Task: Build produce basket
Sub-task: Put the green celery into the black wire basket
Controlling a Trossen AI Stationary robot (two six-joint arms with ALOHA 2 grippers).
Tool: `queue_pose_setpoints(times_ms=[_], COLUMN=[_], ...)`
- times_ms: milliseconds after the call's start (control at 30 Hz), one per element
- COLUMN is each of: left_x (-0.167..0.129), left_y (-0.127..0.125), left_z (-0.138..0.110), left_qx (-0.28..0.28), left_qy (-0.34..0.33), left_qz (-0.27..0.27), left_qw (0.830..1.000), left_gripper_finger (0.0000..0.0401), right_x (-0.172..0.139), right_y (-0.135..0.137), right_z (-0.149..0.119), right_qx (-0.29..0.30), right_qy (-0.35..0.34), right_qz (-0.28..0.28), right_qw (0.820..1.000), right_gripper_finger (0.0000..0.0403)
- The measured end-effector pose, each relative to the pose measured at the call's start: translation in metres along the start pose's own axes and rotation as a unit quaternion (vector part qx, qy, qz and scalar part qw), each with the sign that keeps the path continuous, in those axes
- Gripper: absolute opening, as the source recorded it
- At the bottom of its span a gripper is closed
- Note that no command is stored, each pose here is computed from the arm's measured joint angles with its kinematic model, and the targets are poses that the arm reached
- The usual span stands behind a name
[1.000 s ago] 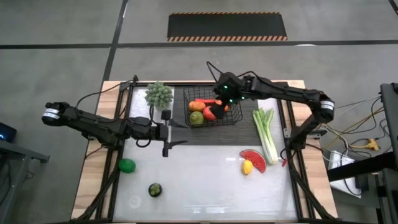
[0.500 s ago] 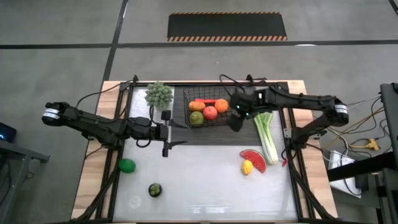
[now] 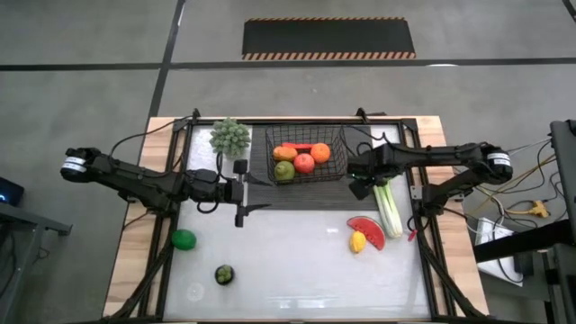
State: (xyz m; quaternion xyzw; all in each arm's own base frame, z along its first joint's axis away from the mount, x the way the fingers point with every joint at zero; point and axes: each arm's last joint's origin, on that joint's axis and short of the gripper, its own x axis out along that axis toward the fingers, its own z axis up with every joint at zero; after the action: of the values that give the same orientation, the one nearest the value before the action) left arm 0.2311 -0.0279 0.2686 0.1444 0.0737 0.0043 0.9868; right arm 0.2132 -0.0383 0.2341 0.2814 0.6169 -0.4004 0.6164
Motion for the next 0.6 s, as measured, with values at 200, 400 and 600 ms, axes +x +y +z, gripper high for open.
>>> queue_pose_setpoints(times_ms=[200,400,600], left_x=[0.000,0.000,0.000], left_y=[0.000,0.000,0.000], left_z=[0.000,0.000,0.000], left_qx=[0.000,0.000,0.000], left_qy=[0.000,0.000,0.000], left_qz=[0.000,0.000,0.000], left_qw=[1.000,1.000,1.000], left_gripper_finger=[0.0240,0.0240,0.0240], right_x=[0.035,0.063,0.078], right_y=[-0.008,-0.011,-0.015], right_z=[-0.014,-0.022,-0.028], right_qx=[0.039,0.060,0.088], right_qy=[0.034,0.035,0.026], right_qz=[-0.049,-0.046,-0.057], right_qw=[0.997,0.997,0.994], right_gripper_finger=[0.0311,0.0311,0.0306])
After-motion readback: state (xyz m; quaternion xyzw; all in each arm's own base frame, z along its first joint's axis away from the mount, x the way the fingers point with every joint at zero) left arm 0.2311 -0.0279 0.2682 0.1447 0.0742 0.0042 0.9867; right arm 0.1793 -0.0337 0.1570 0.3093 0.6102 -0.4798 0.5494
